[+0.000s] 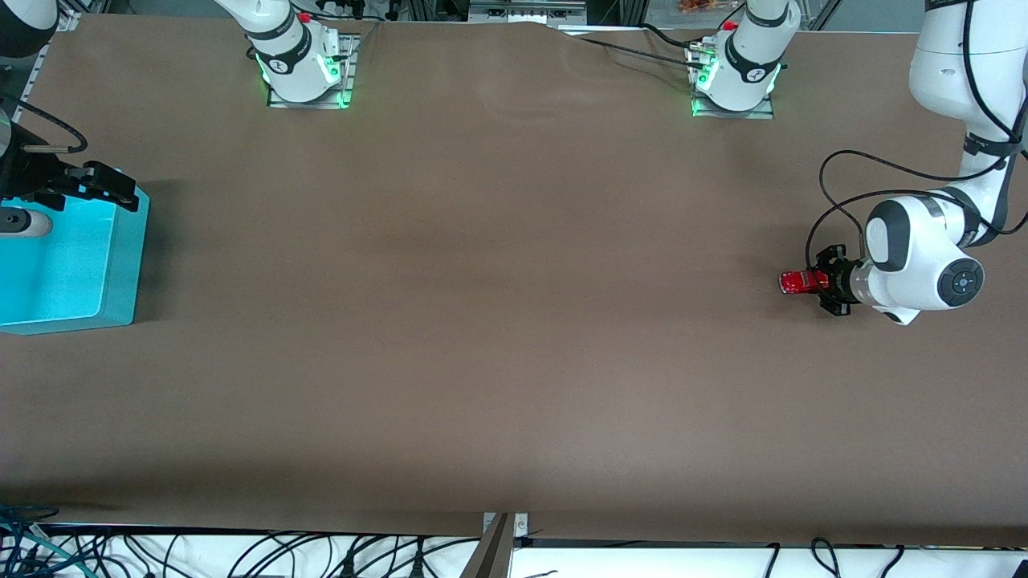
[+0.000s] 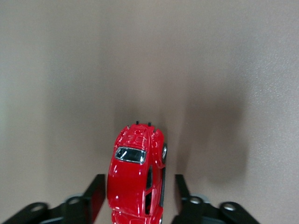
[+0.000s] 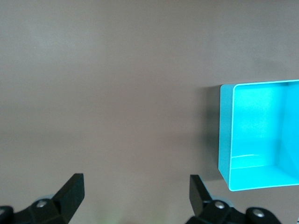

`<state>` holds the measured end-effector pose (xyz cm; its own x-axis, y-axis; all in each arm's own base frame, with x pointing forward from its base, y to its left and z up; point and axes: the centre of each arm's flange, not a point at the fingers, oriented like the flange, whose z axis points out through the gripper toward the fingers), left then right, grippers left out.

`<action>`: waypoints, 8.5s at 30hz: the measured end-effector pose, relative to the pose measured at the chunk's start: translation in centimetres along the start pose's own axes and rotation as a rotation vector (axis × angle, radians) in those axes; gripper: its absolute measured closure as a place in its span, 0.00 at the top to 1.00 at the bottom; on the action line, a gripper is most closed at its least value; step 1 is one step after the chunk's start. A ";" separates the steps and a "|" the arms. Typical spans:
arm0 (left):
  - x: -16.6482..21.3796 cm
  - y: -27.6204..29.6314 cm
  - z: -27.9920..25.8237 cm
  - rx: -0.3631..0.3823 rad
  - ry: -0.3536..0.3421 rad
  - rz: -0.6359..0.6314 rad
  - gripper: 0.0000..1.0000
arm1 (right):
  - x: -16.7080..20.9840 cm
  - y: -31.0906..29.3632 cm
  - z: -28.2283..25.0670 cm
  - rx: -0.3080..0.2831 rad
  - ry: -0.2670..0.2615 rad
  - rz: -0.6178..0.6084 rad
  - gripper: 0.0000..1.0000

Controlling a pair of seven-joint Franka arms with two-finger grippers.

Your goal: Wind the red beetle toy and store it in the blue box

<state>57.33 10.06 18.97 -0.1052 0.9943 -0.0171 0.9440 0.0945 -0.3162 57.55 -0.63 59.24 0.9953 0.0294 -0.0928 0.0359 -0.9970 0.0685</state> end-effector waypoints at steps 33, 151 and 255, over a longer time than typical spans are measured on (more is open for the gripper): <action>-12.0 1.6 -2.9 -0.038 -0.042 0.007 0.45 | 0.0 0.0 0.0 0.000 0.000 0.000 1.00; 5.8 3.3 -0.6 -0.024 0.039 0.081 0.45 | 0.0 0.0 0.0 0.000 0.000 -0.001 1.00; 6.4 4.3 -1.0 -0.044 0.010 0.049 0.70 | 0.0 0.0 0.0 0.000 0.000 -0.001 1.00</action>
<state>61.05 16.91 18.42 -0.0554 0.9982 -0.0216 0.9608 0.0474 -0.2733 57.56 -0.62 59.23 0.9952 0.0301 -0.0930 0.0366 -0.9970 0.0684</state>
